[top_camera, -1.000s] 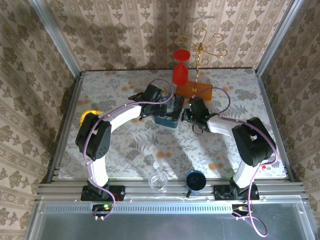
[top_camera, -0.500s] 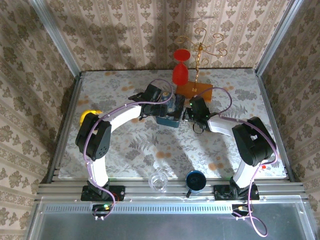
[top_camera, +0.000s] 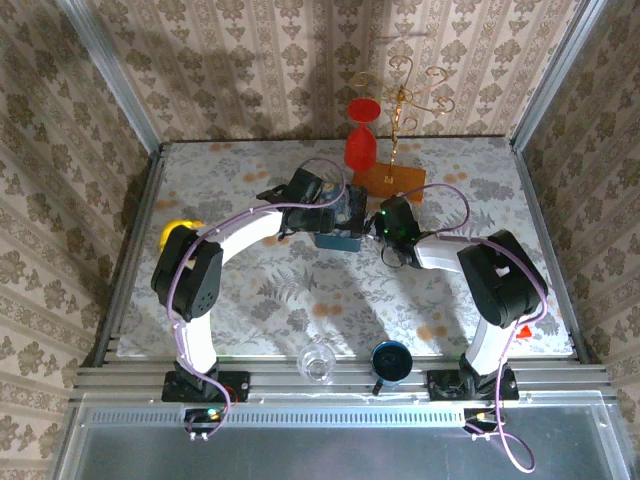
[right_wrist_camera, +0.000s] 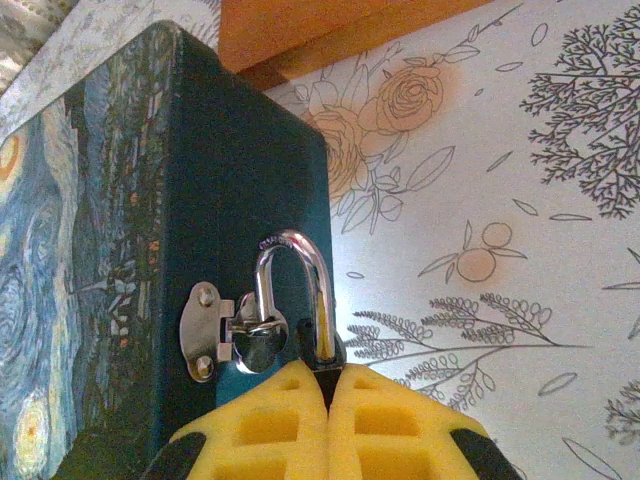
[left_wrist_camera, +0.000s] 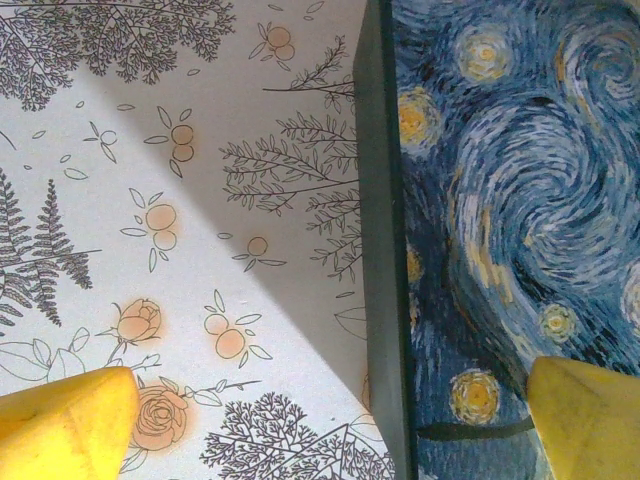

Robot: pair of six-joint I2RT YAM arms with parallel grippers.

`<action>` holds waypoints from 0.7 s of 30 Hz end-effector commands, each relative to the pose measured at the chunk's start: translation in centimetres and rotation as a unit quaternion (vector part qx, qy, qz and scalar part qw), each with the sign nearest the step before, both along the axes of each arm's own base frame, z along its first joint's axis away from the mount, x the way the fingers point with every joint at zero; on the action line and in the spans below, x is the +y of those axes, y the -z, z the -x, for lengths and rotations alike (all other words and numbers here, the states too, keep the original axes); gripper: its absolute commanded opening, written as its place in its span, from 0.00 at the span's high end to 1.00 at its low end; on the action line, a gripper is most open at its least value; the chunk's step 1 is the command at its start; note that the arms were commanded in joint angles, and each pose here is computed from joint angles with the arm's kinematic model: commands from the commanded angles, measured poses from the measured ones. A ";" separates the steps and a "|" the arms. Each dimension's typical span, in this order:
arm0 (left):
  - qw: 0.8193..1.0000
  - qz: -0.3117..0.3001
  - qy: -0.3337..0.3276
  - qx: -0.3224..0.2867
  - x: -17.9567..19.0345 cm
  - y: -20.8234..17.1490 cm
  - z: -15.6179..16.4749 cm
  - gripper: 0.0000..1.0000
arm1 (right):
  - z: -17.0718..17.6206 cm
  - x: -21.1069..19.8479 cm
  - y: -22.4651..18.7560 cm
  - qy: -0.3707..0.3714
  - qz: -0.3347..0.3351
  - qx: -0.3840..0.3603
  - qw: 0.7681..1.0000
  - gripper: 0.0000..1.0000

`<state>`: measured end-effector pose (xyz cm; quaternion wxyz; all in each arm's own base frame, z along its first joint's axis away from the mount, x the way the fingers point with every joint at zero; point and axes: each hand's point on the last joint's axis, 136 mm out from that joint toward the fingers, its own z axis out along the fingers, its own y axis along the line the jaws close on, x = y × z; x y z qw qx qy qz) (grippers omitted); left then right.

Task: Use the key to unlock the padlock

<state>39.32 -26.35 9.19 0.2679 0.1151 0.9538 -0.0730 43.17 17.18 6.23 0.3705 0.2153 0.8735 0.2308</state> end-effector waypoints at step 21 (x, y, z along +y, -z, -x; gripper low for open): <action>0.988 -0.117 -0.018 0.102 6.8 5.5 3.2 0.00 | 1.2 -4.1 -3.0 0.038 0.051 -0.027 0.998 1.00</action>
